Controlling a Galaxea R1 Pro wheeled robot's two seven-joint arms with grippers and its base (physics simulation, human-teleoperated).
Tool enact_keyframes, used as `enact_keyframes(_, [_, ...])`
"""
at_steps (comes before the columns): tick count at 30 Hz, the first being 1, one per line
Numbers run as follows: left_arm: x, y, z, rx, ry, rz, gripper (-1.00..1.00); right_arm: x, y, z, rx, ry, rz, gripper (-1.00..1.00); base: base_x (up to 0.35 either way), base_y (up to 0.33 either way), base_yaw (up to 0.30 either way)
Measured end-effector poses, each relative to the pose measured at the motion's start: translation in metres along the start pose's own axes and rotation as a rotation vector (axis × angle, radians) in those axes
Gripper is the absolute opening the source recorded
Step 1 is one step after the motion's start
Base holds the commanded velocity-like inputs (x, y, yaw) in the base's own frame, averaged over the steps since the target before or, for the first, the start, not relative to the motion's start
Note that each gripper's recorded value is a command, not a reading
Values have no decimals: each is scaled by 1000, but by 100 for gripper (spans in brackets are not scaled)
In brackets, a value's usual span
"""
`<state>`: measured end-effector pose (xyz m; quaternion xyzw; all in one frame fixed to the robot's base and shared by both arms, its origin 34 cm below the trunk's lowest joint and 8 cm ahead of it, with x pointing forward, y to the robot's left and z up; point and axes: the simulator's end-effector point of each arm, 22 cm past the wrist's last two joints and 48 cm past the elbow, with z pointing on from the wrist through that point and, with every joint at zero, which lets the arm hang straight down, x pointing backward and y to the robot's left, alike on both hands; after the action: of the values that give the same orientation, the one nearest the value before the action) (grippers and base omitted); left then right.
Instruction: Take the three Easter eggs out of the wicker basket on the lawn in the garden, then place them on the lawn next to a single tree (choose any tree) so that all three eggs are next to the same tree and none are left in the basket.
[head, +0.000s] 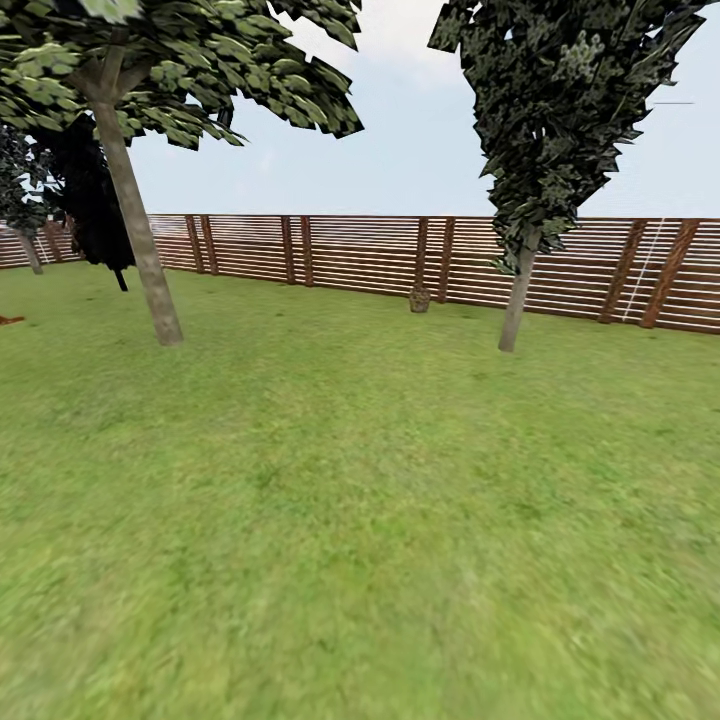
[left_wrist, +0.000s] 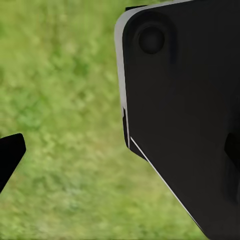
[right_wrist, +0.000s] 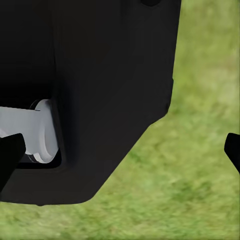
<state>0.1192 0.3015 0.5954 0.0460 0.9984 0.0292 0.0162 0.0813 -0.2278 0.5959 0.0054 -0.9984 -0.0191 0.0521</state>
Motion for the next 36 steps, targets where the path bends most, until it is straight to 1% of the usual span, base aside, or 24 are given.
enact_keyframes(36, [0,0,0,0,0,0,100,0,0,0,0,0,0,100,174,88,0])
